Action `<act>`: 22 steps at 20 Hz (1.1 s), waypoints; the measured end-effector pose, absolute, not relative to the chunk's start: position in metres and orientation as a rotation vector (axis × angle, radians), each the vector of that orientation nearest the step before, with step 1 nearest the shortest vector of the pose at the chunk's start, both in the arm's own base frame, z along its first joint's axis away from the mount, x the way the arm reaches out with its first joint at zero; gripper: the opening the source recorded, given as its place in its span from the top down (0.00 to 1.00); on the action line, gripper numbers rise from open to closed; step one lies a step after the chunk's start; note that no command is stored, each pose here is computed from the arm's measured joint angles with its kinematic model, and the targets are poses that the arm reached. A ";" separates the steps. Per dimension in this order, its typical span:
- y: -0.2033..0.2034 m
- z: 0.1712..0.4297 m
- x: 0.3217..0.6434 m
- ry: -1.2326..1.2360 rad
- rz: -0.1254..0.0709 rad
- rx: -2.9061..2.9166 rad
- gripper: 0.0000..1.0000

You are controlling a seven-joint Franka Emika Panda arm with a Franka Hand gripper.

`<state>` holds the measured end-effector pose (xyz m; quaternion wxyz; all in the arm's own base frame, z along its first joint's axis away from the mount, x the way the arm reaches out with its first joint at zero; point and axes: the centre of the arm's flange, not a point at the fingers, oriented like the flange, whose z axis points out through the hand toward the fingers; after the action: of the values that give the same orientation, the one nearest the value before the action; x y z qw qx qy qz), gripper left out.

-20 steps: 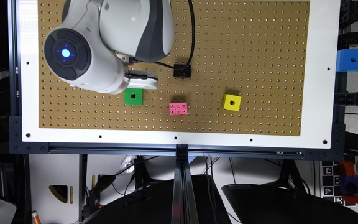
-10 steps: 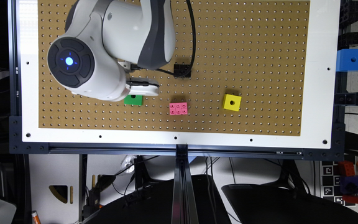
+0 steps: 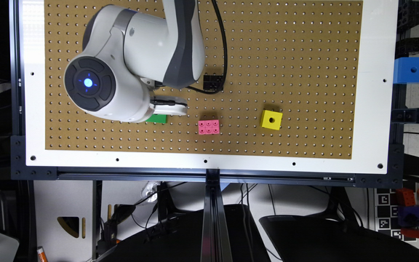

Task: Pick up green block.

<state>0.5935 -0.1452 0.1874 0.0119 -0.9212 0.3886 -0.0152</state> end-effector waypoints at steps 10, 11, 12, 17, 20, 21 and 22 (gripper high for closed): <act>-0.147 0.176 0.598 1.212 -0.038 -2.873 0.00; -0.147 0.176 0.598 1.212 -0.038 -2.873 0.00; -0.146 0.176 0.599 1.210 -0.040 -2.873 1.00; -0.146 0.176 0.599 1.210 -0.040 -2.873 1.00; -0.146 0.176 0.599 1.210 -0.039 -2.873 1.00; -0.146 0.176 0.599 1.210 -0.039 -2.873 1.00; -0.146 0.176 0.599 1.210 -0.039 -2.873 1.00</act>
<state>0.5992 -0.1459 0.1760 0.0120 -0.9214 0.3881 -0.0125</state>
